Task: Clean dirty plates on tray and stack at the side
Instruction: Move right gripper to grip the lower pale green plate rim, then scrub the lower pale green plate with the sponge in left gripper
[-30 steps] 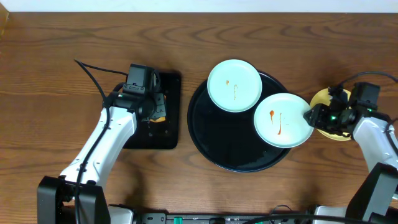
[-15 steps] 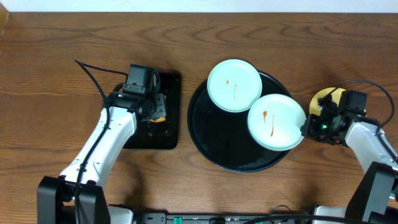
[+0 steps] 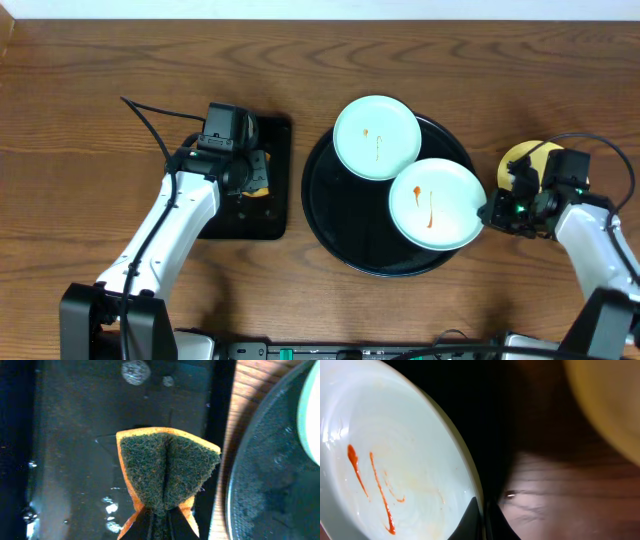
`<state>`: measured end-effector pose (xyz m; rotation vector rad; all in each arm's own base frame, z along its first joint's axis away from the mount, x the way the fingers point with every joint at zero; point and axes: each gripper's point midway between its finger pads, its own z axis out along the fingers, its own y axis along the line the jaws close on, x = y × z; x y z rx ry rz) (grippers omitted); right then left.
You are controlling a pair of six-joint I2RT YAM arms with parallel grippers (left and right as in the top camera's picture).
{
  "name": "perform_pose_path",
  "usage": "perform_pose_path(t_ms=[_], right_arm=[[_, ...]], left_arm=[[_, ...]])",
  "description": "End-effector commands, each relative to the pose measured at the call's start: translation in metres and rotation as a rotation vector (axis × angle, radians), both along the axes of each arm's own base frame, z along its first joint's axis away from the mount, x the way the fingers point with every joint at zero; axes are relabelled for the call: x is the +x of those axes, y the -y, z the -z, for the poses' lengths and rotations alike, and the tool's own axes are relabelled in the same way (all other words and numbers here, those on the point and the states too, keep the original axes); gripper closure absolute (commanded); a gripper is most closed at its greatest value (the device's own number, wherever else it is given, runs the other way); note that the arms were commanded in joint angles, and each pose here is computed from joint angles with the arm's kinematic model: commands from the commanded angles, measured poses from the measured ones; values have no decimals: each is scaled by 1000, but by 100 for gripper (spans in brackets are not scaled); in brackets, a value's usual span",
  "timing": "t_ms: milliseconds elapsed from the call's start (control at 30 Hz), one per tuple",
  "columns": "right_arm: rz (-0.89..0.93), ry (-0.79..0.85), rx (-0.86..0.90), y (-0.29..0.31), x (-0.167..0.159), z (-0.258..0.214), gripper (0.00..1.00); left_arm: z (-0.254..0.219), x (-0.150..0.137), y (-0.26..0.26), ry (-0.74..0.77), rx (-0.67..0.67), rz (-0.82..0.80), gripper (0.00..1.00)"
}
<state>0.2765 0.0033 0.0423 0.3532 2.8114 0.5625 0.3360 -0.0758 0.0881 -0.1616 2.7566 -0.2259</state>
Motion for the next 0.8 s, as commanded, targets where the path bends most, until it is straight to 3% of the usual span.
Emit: perform_pose_path(t_ms=[0, 200, 500, 767], right_arm=[[-90, 42, 38, -29, -1, -14, 99], [-146, -60, -31, -57, -18, 2, 99], [-166, -149, -88, -84, -33, 31, 99], [-170, -174, -88, -94, -37, 36, 99]], left_arm=[[-1, -1, 9, -2, -47, 32, 93], [-8, -11, 50, -23, -195, 130, 92], [-12, -40, 125, -41, -247, 251, 92], [-8, -64, 177, -42, -245, 146, 93]])
